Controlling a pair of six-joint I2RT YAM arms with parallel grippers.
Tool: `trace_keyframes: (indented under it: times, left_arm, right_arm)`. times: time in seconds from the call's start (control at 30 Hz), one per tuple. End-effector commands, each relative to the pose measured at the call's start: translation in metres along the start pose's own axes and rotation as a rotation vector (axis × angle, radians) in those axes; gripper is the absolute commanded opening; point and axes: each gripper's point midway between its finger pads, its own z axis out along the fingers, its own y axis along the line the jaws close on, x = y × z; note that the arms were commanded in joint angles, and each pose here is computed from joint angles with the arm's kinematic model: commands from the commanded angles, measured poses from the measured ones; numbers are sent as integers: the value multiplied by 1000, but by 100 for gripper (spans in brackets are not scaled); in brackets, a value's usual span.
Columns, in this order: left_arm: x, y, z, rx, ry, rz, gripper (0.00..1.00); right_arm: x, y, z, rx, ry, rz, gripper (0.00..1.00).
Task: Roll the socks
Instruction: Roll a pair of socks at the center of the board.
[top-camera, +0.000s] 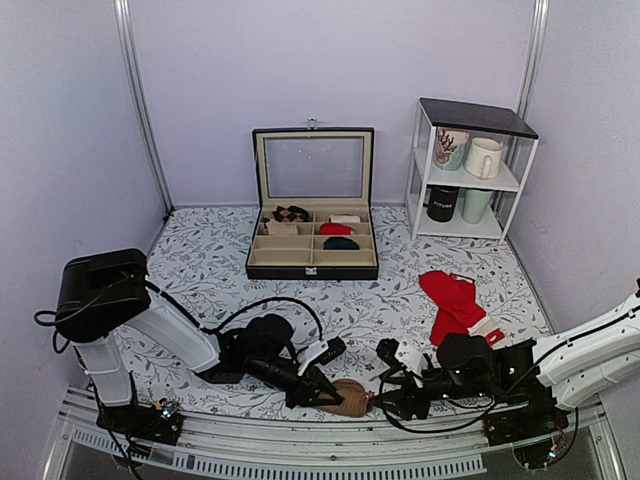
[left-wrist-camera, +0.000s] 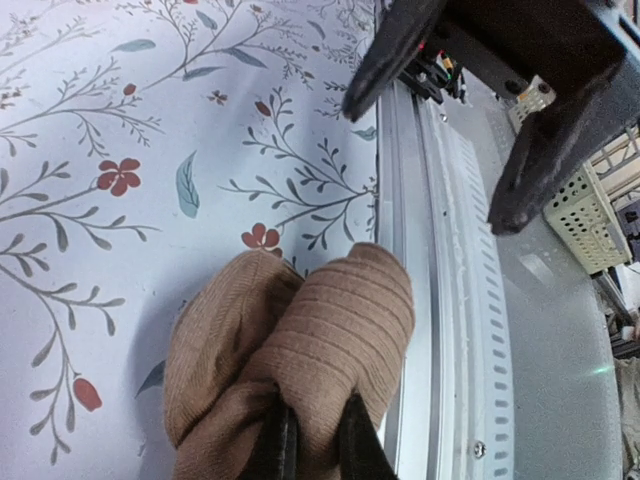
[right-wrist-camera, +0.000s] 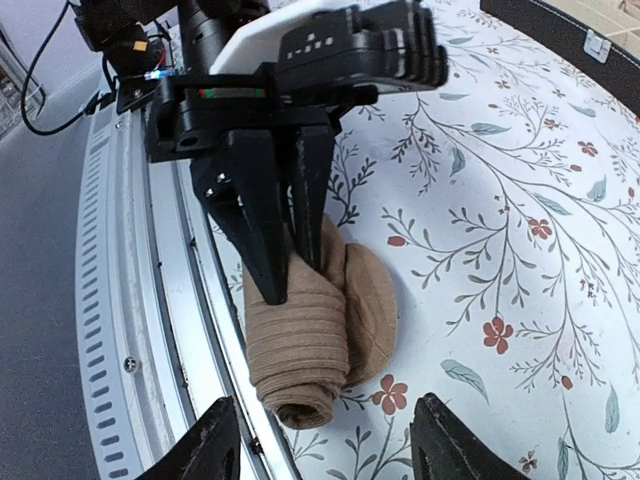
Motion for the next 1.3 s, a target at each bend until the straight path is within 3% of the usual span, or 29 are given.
trace_keyframes:
  times: [0.0,0.33,0.77,1.13,1.27]
  left_arm:
    - [124,45,-17,-199,380,-241,0]
    - [123,46,-17,-199,374,-243,0]
    - [132,49,-15,-195,395,-252,0]
    - [128,49,-12,-181,377,-257,0]
    - [108,49,-13,-189,318,-214,3]
  right_arm:
    - [0,5,5,20,-10,-98,60]
    - [3,30,38,30,48,-197,60]
    - [14,40,56,9,85,-202,60]
    - [40,41,60,-13,156,-128,24]
    - [54,37,61,-8,188,-81,17]
